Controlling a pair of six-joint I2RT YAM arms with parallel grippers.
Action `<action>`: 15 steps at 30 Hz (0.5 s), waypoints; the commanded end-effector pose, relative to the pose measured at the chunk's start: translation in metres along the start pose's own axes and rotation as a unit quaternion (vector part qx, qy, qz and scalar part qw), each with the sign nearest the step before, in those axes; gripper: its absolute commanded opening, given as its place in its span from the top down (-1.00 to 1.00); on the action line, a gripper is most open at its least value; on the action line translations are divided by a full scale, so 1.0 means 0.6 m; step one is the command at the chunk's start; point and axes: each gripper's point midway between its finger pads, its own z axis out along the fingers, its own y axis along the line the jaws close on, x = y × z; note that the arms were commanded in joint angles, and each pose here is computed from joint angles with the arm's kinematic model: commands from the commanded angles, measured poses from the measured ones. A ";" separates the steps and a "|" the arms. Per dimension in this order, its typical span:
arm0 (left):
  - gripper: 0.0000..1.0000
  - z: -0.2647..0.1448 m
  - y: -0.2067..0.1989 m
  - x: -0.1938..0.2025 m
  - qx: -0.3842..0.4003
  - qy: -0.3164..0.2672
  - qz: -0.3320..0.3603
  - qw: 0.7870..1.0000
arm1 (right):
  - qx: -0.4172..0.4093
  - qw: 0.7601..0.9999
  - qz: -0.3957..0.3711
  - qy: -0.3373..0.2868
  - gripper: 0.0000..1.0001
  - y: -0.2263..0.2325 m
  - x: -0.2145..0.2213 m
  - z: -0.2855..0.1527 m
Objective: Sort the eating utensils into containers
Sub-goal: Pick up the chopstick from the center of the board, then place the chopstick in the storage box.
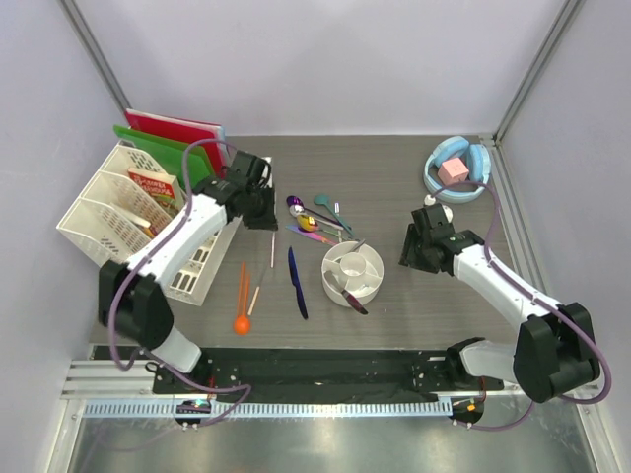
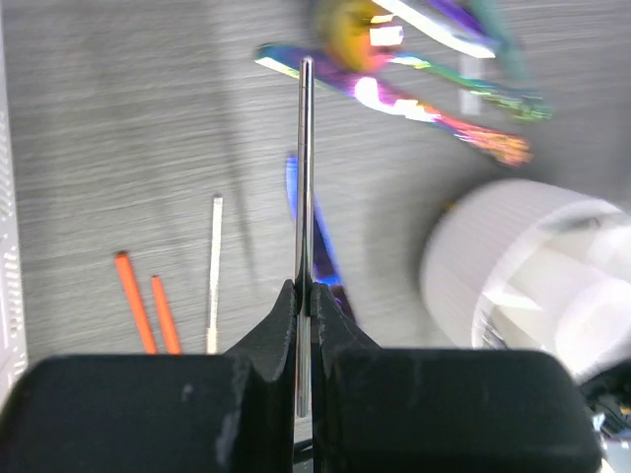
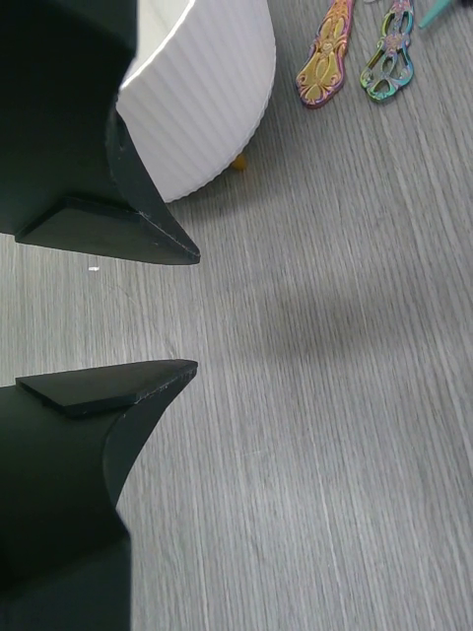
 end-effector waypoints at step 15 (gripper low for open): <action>1.00 -0.109 -0.230 -0.003 0.233 -0.155 0.188 0.941 | -0.025 0.999 0.028 -0.016 0.01 0.045 -0.054 0.012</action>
